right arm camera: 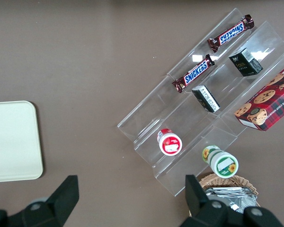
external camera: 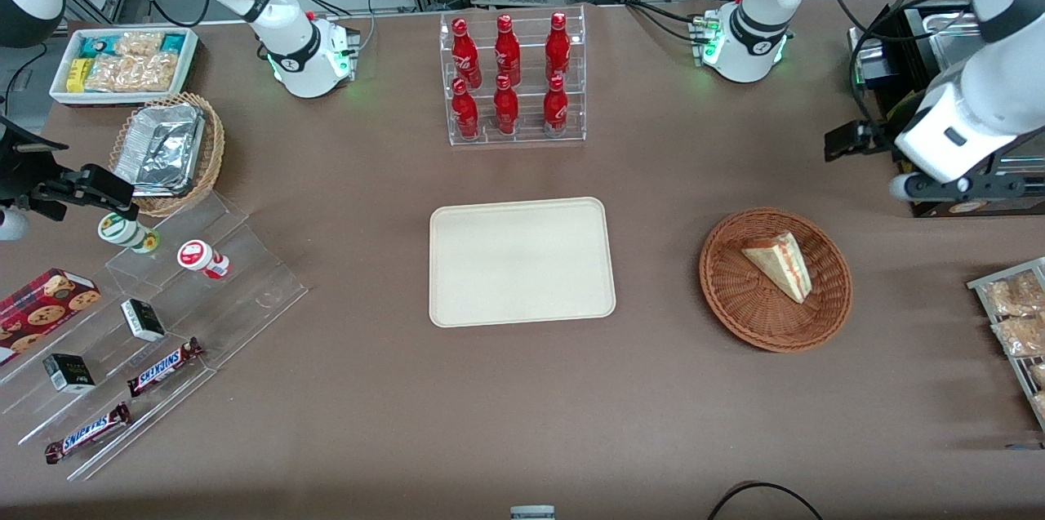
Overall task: Place sandwich from basket to tray
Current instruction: 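Move the left gripper over the wicker basket toward the sandwich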
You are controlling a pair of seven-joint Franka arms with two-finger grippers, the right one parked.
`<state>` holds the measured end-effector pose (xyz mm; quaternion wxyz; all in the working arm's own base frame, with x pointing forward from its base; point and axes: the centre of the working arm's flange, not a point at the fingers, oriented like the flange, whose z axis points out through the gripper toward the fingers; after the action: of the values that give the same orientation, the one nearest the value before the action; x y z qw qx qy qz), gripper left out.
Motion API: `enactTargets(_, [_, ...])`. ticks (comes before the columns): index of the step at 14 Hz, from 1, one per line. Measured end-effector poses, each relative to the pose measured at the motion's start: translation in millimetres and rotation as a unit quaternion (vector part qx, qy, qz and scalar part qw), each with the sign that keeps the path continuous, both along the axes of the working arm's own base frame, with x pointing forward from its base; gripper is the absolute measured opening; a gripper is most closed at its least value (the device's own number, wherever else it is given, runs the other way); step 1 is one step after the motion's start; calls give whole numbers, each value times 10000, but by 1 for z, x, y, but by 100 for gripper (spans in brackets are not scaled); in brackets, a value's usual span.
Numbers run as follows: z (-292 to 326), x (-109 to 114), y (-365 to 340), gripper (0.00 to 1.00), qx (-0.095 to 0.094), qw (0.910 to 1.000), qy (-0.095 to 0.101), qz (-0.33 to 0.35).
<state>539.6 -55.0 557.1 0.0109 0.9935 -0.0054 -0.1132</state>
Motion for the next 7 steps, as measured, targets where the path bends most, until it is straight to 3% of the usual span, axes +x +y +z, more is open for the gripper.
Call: enactTargets(7, [-97,7,6,100,-13,9994,-334,111])
